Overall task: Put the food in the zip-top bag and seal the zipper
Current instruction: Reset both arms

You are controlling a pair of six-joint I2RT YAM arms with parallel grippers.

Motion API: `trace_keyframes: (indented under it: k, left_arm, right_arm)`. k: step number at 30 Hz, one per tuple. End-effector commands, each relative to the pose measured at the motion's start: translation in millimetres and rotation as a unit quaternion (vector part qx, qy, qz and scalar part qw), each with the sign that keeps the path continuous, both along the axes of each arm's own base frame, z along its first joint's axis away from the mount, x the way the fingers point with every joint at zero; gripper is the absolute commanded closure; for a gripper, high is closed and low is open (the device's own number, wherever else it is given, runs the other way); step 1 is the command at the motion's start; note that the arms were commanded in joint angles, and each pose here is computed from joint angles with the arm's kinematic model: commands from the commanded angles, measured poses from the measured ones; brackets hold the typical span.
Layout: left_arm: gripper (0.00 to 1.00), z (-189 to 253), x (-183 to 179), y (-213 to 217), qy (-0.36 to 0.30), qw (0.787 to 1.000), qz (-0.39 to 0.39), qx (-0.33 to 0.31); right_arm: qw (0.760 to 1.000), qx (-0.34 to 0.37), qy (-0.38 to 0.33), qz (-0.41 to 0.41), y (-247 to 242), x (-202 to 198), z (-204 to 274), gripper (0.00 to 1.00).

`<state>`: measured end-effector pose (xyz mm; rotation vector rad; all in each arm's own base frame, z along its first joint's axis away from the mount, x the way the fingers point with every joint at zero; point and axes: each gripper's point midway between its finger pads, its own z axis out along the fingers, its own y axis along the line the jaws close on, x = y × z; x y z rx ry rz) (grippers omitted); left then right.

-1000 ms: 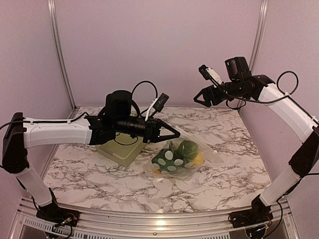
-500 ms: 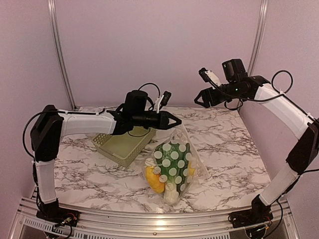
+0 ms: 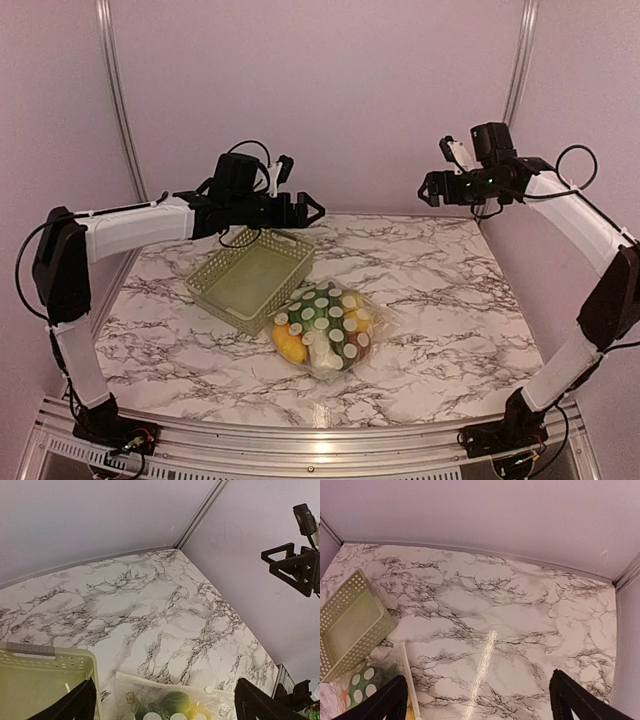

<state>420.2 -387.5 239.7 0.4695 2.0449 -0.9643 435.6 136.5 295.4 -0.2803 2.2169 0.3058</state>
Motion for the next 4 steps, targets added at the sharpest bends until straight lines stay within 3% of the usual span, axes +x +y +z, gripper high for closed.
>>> trace_keyframes:
  k: [1, 4]
  left_arm:
    - [0.01, 72.2, -13.3, 56.7, -0.093, 0.99, 0.076, 0.079]
    - [0.01, 99.8, -21.0, 104.3, -0.127, 0.971, 0.15, 0.134]
  right_arm:
    - [0.989, 0.006, -0.08, -0.125, -37.9, 7.7, 54.0, 0.02]
    - [0.983, 0.007, -0.117, -0.141, -45.6, 3.6, 83.8, 0.01]
